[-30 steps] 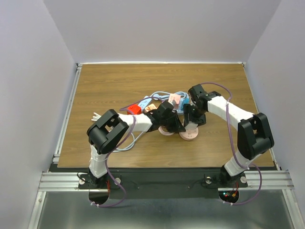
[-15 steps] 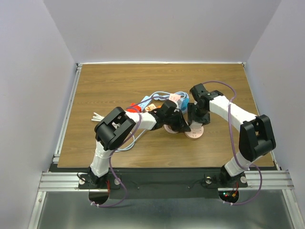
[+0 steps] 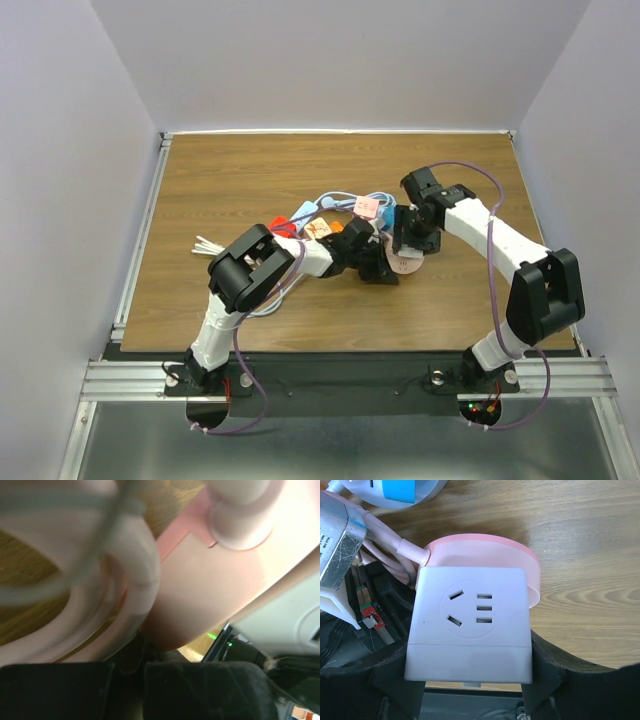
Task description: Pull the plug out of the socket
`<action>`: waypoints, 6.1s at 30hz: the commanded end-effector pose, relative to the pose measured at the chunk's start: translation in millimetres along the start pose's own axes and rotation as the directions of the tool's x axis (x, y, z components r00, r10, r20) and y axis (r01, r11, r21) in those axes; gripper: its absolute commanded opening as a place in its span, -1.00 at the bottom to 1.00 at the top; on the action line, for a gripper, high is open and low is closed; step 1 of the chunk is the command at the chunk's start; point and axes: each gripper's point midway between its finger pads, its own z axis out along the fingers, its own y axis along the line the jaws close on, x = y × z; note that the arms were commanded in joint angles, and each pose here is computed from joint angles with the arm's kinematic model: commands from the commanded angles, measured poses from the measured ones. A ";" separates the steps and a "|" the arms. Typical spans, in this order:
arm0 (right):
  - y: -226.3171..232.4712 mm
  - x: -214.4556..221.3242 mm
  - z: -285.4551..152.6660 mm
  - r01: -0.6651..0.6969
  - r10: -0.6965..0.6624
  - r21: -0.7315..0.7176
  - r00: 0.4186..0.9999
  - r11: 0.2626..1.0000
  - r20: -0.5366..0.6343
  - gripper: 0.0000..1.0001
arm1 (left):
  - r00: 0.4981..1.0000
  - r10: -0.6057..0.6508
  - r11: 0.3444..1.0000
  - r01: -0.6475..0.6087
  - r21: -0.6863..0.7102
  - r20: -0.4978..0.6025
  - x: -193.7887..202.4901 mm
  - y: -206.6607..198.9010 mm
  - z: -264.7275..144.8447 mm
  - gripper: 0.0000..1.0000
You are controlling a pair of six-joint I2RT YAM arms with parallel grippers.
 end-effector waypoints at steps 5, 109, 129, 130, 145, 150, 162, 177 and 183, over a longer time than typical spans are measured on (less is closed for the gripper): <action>29.9 3.9 -30.5 -0.039 0.037 -0.129 0.999 0.991 -0.016 -0.99 | 0.991 -0.073 0.986 0.089 -0.140 0.113 -13.6 17.3 -33.3 -1.00; 35.2 5.2 -67.5 0.066 -0.077 -0.171 0.995 0.983 -0.058 -0.99 | 0.978 0.011 0.925 -0.089 -0.368 -0.207 63.1 84.7 35.9 -1.00; -109.4 -60.4 -33.2 -0.328 0.286 0.218 0.937 0.919 0.200 -0.99 | 0.928 0.183 0.980 -0.147 -0.134 0.323 -92.9 -97.1 -123.2 -1.00; -118.0 -65.9 -27.5 -0.355 0.311 0.236 0.928 0.905 0.204 -0.99 | 0.926 0.187 0.980 -0.152 -0.129 0.327 -94.2 -101.1 -127.1 -1.00; -271.2 -115.1 22.9 -0.700 0.575 0.430 0.714 0.570 0.399 -0.01 | 0.939 0.191 0.977 -0.152 -0.152 0.287 -72.2 -93.2 -149.4 -1.00; -264.8 -124.0 20.0 -0.714 0.603 0.360 0.701 0.601 0.381 0.55 | 0.947 0.196 0.974 -0.157 -0.164 0.256 -67.1 -84.5 -140.2 -1.00; -185.8 -121.1 -28.0 -0.634 0.559 0.129 0.746 0.763 0.362 1.00 | 0.935 0.274 0.924 -0.192 -0.330 0.224 -84.2 -80.7 -118.2 0.11; -119.5 -56.8 -84.9 -0.520 0.519 -0.084 0.799 0.850 0.303 1.00 | 0.814 0.580 0.768 -0.546 -0.335 0.001 -82.2 -83.8 -65.0 0.97; -120.6 -49.3 -88.5 -0.512 0.510 -0.082 0.801 0.855 0.313 1.00 | 0.915 0.403 0.811 -0.342 -0.476 0.030 -100.3 -64.7 -56.8 0.88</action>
